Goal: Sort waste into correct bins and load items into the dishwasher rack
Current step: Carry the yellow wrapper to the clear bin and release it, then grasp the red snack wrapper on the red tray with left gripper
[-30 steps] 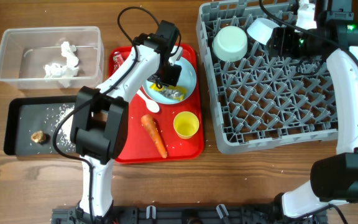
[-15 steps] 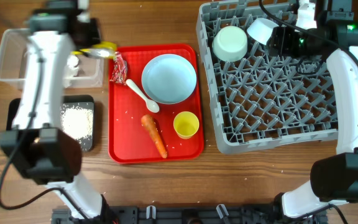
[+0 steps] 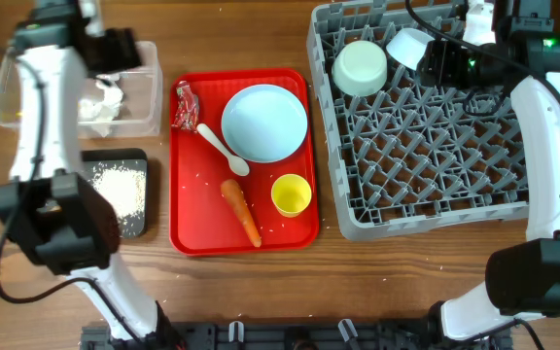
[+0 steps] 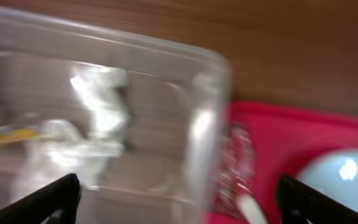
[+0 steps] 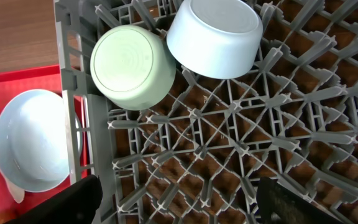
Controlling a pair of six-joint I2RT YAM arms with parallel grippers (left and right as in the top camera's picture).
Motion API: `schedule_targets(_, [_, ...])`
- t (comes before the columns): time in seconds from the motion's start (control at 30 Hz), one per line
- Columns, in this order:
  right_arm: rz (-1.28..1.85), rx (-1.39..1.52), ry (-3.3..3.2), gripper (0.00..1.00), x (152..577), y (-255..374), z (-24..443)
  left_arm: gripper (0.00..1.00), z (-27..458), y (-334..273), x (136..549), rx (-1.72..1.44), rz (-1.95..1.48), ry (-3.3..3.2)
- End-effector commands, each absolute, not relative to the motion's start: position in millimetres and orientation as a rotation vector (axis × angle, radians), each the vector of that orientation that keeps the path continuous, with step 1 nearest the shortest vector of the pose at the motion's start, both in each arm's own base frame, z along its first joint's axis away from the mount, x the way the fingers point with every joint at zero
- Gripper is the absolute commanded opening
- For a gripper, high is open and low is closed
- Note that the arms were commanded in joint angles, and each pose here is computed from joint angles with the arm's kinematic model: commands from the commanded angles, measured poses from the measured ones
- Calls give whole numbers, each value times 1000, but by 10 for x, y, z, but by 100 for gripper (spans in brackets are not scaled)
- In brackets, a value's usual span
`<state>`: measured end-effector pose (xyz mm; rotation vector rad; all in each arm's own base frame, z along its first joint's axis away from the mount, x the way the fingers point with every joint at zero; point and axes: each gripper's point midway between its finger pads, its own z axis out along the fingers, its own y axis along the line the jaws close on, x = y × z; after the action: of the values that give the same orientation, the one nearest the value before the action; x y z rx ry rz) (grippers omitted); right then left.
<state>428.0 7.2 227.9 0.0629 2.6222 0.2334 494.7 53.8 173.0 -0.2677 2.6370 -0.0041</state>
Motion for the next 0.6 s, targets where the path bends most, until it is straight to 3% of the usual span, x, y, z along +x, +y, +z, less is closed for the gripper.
schedule_targets(0.0, [214, 44, 2613, 82, 4281, 63, 2315, 100, 1779, -351, 4875, 26, -110, 2675])
schedule_targets(0.1, [215, 45, 2619, 82, 4288, 63, 2290, 100, 1417, -726, 4817, 38, -112, 2772])
schedule_targets(0.3, [219, 50, 2649, 82, 4294, 63, 2189, 92, 633, -506, 4906, -170, 41, 2892])
schedule_targets(0.57, [221, 54, 2677, 82, 4274, 64, 2121, 65, 225, -449, 4991, -223, 49, 2919])
